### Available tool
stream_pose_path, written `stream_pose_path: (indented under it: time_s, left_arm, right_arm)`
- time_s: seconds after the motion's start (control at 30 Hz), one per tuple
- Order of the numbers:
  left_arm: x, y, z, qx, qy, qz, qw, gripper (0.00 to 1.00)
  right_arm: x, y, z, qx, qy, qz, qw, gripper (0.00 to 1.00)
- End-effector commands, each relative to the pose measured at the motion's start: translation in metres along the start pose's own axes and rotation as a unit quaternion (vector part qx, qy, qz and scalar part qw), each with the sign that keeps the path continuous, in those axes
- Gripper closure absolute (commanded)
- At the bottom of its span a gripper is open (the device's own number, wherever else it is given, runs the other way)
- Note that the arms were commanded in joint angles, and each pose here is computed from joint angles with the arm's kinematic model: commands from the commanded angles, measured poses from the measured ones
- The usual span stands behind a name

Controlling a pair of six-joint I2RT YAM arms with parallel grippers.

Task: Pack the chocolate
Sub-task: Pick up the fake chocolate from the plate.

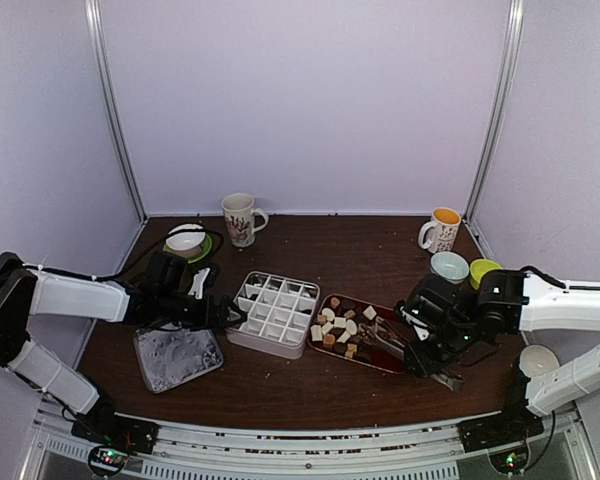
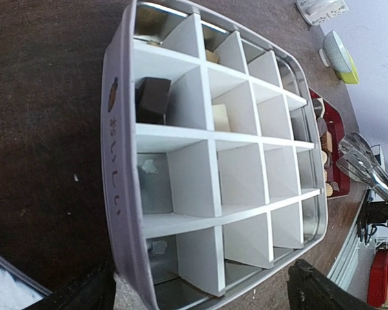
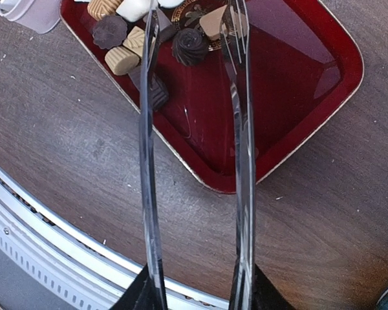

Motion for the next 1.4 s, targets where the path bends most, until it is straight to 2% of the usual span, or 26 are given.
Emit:
stream_pose_path:
  time_s: [0.0,0.2,0.43,0.93,1.37]
  left_arm:
    - [-0.024,0.006,-0.017,-0.018,0.018,0.037,0.999,0.05]
    - [-0.031,0.012,-0.015,-0.012,0.018,0.048,0.999,0.05]
    - [-0.036,0.011,-0.014,-0.013,0.019,0.054,0.998,0.05]
    - [-0.033,-0.019,-0.029,-0.065,0.048,-0.001,0.997,0.04]
    - [-0.036,-0.036,-0.036,-0.091,0.063,-0.014,0.994,0.03]
  right_arm:
    - [-0.005,-0.005,0.001,-0.001,0.018,0.005,1.000,0.59]
    - [-0.020,-0.003,0.000,-0.007,0.044,0.026,0.999,0.59]
    - [-0.020,-0.001,-0.009,-0.021,0.061,0.012,0.998,0.57]
    - [-0.024,0.022,-0.006,0.006,0.067,0.031,0.997,0.57]
    - [-0.029,0.024,0.003,0.017,0.079,0.033,0.996,0.58]
Point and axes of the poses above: each gripper's point midway between its finger pads, its own y axis out along the fingers, its own x axis along the line the jaws close on, z = x × y, the point moved 1 cm from there along -y, back along the fingers, and after that the axes turned 5 degrees about -y, right-handed, at the moved point
